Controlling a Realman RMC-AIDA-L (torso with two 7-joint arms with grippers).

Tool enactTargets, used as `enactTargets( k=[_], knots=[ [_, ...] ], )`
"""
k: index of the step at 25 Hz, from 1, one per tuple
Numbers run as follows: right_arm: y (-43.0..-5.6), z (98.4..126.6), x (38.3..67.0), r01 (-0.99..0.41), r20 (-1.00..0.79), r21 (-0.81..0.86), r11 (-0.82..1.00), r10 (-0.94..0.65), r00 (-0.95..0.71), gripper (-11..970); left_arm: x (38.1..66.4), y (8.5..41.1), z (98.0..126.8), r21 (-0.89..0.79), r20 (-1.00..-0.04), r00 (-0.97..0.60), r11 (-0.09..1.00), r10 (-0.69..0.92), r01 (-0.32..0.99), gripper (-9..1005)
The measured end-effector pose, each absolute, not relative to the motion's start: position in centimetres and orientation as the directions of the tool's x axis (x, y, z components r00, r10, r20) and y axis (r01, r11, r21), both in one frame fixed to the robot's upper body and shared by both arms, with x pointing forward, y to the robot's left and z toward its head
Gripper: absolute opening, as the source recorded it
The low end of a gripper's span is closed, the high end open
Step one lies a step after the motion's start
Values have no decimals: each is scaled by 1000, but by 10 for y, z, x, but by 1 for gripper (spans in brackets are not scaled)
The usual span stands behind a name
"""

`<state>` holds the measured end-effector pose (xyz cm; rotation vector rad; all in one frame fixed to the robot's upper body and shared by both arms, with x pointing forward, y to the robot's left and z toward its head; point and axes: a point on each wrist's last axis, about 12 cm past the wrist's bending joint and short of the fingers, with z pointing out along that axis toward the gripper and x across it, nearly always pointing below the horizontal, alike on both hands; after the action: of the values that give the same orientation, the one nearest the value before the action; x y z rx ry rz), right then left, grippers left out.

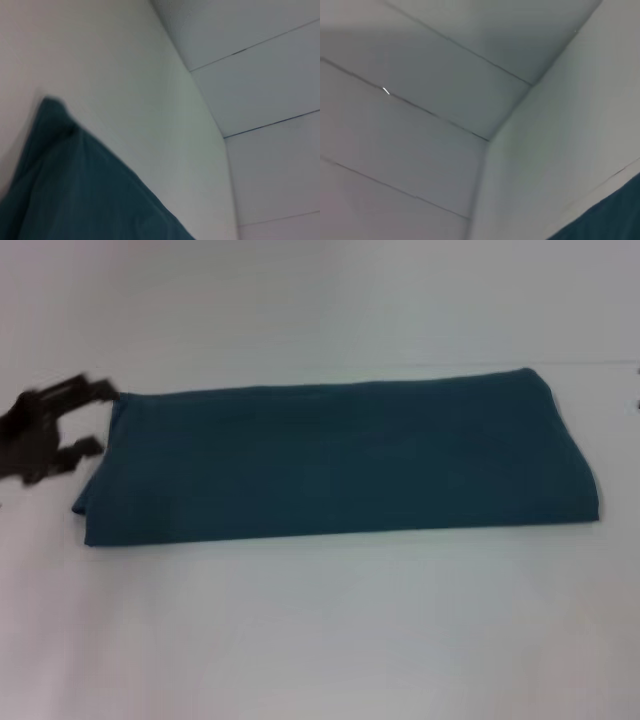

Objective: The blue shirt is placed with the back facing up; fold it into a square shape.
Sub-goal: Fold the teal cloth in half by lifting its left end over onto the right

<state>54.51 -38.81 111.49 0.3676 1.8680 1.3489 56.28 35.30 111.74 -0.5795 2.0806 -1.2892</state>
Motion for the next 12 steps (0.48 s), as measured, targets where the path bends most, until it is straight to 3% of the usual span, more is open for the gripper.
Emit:
enactTargets(
  k=[4, 12],
  knots=[
    [-404, 1101, 514, -185, -377, 923, 336, 705, -600, 675, 529, 370, 1100, -952, -138, -677, 286, -723, -112, 893],
    [-407, 1098, 513, -173, -394, 913, 368, 694, -603, 675, 514, 366, 1068, -948, 36, -607, 165, -794, -273, 884]
  ],
)
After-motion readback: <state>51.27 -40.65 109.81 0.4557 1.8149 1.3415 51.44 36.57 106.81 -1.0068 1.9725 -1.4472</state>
